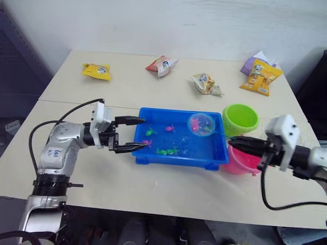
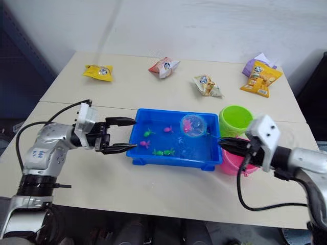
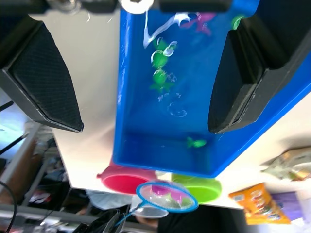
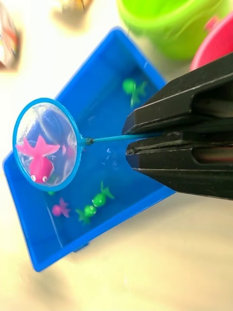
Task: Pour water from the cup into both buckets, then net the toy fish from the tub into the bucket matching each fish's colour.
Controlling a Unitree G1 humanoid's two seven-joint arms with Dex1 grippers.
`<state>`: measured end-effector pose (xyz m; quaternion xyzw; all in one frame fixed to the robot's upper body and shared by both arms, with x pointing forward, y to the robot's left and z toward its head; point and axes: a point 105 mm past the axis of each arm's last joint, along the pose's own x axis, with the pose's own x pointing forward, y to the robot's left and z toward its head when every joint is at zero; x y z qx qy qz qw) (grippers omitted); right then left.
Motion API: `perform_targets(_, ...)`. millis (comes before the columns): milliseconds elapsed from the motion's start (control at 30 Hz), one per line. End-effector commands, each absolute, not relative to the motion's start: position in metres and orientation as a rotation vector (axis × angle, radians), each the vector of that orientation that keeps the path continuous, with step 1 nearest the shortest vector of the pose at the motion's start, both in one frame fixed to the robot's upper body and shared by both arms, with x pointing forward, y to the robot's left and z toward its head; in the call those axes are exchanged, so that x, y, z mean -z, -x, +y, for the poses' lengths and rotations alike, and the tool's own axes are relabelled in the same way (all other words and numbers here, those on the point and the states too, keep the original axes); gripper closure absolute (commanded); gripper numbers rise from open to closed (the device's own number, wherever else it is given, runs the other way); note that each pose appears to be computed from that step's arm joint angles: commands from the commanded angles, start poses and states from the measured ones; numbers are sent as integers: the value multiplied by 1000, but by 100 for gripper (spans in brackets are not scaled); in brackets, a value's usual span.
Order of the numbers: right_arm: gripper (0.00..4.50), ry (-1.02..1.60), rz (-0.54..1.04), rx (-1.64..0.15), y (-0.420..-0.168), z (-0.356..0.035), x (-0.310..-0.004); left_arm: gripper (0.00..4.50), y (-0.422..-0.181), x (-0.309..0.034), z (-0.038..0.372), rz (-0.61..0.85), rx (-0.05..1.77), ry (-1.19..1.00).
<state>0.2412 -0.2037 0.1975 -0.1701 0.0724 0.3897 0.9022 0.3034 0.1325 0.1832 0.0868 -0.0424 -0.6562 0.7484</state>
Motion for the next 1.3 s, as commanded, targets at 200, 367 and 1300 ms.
perform_targets(200,450,359,89,-449,-190,-273,-203,9,-309,-187,99,-125,1604,-175)
perform_targets(367,450,519,96,-302,-171,-303,-181,9,-309,-187,87,-139,1647,-164)
perform_targets(1300,450,1768,-234,-167,-194,-317,-163,9,-305,-171,86,-119,1603,-169)
